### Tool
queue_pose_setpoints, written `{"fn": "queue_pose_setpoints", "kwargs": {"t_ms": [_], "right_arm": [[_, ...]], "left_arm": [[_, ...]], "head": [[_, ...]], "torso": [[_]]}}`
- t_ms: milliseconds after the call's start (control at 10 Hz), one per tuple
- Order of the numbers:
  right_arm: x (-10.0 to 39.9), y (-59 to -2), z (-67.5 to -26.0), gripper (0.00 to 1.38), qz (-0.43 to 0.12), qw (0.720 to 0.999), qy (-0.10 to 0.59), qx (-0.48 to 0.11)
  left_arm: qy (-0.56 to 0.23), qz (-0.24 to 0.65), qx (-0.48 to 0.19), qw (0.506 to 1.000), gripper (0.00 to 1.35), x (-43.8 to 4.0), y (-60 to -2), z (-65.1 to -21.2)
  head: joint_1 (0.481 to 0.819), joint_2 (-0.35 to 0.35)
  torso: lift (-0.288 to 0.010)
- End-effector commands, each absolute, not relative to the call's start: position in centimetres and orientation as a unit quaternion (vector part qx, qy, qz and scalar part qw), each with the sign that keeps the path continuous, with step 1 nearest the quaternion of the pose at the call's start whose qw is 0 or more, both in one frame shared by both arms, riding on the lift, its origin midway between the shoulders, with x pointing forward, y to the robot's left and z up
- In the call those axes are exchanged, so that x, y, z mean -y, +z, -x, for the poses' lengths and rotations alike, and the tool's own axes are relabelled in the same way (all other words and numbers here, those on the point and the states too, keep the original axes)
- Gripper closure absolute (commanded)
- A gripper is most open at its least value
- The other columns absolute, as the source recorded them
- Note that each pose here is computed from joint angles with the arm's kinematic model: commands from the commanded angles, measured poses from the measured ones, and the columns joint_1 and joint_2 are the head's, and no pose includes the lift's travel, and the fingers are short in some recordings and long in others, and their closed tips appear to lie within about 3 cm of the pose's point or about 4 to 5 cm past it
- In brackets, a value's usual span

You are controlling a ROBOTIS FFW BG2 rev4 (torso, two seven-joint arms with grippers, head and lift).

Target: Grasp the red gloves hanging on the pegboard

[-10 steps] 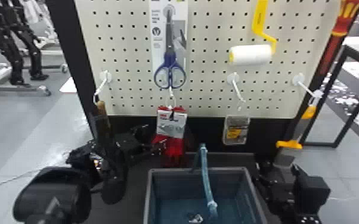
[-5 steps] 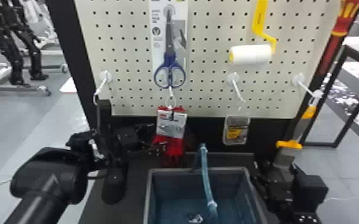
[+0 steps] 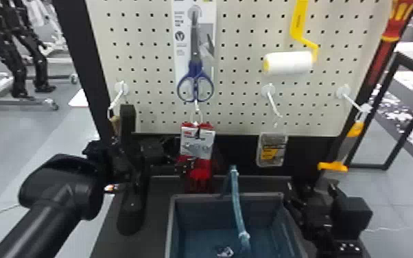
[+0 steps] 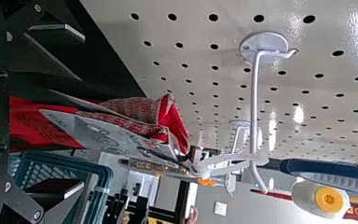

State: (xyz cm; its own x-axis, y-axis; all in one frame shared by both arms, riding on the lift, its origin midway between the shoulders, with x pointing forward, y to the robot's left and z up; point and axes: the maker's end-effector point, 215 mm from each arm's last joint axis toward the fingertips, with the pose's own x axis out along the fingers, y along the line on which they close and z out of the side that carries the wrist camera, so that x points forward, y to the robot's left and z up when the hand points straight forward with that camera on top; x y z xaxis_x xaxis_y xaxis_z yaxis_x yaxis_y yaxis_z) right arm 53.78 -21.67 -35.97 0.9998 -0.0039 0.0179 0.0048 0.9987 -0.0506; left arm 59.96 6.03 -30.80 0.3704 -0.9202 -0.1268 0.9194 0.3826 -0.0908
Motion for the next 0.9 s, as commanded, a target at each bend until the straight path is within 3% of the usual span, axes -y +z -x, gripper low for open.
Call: {"fn": "queue_pose_setpoints", "kwargs": {"t_ms": [0, 100, 200, 300, 800], "right_arm": [[21.4, -35.9, -53.8, 0.27, 0.025, 1.0, 0.001, 0.011], [21.3, -36.0, -53.8, 0.27, 0.025, 1.0, 0.002, 0.01], [21.3, -36.0, -53.9, 0.27, 0.025, 1.0, 0.002, 0.01], [21.3, -36.0, -53.9, 0.27, 0.025, 1.0, 0.002, 0.01], [21.3, -36.0, -53.9, 0.27, 0.025, 1.0, 0.003, 0.012]], "left_arm": [[-0.563, 0.003, -0.08, 0.823, 0.22, -5.2, -31.0, -59.8], [-0.566, -0.002, -0.085, 0.82, 0.51, -4.8, -31.3, -59.7], [-0.569, -0.001, -0.085, 0.818, 0.93, -4.2, -31.3, -59.6], [-0.567, 0.012, -0.09, 0.819, 1.2, -4.0, -31.5, -59.6], [-0.56, 0.024, -0.106, 0.821, 1.21, -4.2, -32.7, -59.4]], "head": [[0.549, 0.0], [0.549, 0.0], [0.549, 0.0], [0.549, 0.0], [0.549, 0.0]], "torso": [[-0.1], [-0.1], [-0.1], [-0.1], [-0.1]]}}
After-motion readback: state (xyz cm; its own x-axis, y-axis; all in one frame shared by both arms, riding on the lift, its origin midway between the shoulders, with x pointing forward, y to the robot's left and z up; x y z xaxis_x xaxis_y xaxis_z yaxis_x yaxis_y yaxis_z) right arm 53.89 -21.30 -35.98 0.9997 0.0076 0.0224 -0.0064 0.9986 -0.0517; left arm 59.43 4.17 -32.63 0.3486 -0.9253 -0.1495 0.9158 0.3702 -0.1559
